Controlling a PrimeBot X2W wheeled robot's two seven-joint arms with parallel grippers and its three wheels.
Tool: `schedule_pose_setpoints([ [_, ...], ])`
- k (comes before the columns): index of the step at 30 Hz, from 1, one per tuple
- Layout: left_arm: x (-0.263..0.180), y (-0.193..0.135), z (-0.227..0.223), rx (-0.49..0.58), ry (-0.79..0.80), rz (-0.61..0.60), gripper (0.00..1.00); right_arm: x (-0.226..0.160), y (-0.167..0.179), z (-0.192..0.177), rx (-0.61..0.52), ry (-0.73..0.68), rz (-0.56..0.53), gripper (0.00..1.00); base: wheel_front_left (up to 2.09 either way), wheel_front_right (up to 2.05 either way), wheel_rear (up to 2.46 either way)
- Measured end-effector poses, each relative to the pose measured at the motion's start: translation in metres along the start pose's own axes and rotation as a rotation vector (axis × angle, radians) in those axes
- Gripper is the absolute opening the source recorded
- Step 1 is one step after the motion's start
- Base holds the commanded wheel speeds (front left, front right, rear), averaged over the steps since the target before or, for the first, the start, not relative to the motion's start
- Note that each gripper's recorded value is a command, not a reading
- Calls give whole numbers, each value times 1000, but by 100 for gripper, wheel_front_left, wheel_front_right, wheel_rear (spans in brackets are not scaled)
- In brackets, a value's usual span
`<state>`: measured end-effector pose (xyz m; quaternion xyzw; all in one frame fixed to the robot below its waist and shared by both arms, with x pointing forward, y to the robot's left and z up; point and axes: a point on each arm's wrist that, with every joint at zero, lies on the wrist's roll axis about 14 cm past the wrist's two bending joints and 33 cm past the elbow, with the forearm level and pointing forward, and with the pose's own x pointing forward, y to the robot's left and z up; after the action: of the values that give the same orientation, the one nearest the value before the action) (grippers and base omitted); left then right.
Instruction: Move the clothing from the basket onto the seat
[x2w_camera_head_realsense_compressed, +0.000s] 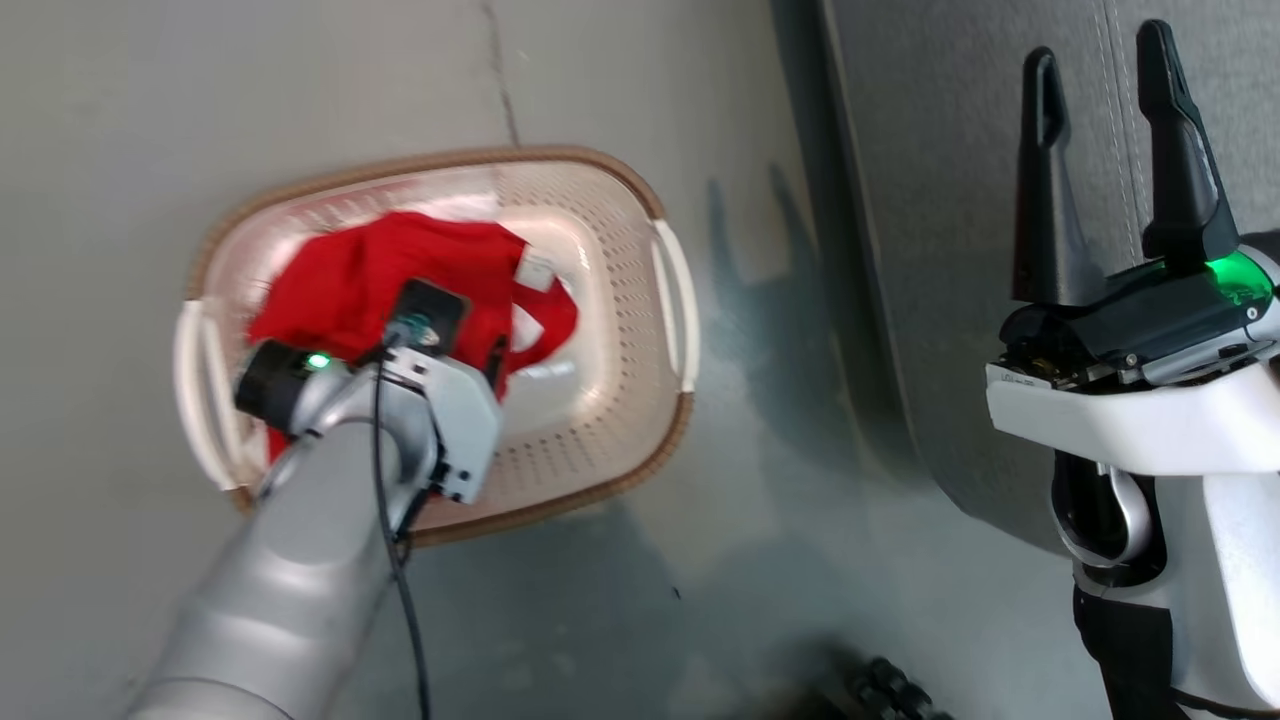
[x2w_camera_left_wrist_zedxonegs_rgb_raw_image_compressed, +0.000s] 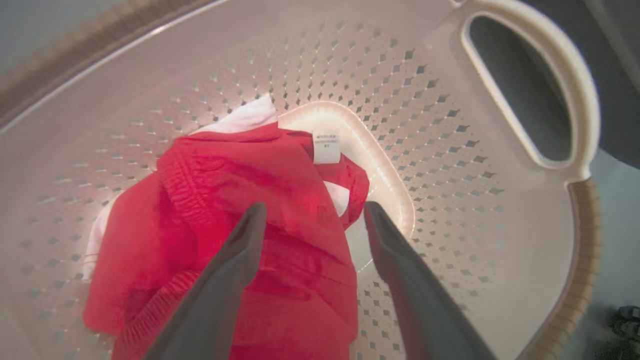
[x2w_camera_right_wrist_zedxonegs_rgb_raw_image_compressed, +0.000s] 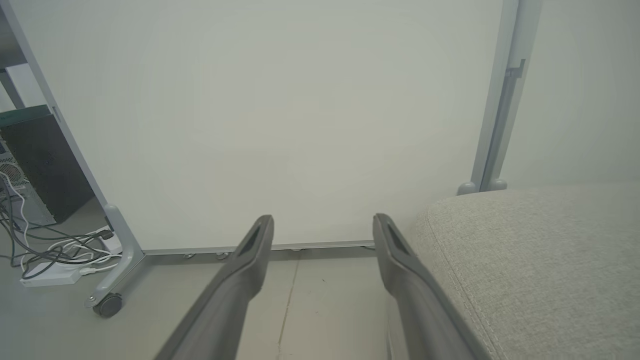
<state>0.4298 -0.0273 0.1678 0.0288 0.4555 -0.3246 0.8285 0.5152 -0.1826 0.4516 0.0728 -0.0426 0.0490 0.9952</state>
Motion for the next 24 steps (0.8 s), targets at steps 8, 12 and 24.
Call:
schedule_pose_setpoints([
  [8, 51, 16, -62, 24, 240, -28, 100, -6, -21, -25, 11, 61, -49, 100, 0, 0, 0],
  [12, 70, 14, -84, 47, 329, -49, 100, -13, -35, -36, 5, 100, -88, 100, 0, 0, 0],
  [24, 87, 12, -89, 95, 381, -54, 0, -20, -47, -44, -2, 128, -124, 100, 0, 0, 0],
])
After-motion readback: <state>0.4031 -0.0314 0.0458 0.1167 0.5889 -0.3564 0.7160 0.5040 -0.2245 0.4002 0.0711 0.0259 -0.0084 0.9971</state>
